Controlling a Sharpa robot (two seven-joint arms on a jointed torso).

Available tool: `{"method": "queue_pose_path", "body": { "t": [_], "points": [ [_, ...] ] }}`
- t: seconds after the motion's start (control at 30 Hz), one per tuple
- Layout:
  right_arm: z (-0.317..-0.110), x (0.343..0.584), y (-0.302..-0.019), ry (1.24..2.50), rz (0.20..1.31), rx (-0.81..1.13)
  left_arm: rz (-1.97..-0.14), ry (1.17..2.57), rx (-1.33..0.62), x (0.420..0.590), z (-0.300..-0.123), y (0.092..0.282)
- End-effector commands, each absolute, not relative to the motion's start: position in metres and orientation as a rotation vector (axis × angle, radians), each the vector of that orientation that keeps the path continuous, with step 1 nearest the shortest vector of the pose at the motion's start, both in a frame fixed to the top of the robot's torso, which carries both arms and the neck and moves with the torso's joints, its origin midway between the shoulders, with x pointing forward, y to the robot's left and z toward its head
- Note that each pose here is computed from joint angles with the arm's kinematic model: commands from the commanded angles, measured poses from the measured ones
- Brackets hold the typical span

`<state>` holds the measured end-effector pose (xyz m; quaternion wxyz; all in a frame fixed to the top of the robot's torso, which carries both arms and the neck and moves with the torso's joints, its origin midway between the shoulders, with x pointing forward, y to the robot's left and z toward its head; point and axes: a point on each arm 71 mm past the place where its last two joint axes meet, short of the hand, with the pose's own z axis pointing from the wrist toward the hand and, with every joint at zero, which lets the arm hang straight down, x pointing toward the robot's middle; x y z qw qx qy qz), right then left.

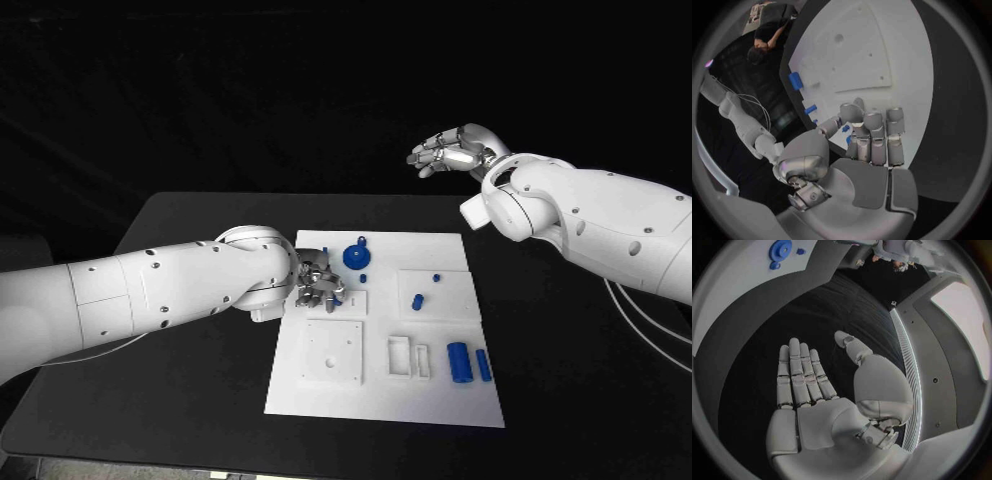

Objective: Assemble the parts on the task board

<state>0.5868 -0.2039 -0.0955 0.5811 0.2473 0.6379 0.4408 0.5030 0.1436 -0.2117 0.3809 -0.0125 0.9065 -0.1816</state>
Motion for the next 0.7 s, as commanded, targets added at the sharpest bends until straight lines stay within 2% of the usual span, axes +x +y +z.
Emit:
{"method": "queue_pose_path", "body": {
  "t": [0.03,0.7],
  "points": [
    [-0.0956,0.5862,-0.2025,1.500,1.034,0.561,-0.462,2.354,-0.011,0.4996,-0.2160,0.1418],
    [-0.0974,0.5860,-0.2026,1.505,1.034,0.560,-0.450,2.327,-0.039,0.5027,-0.2148,0.1435]
  ]
}}
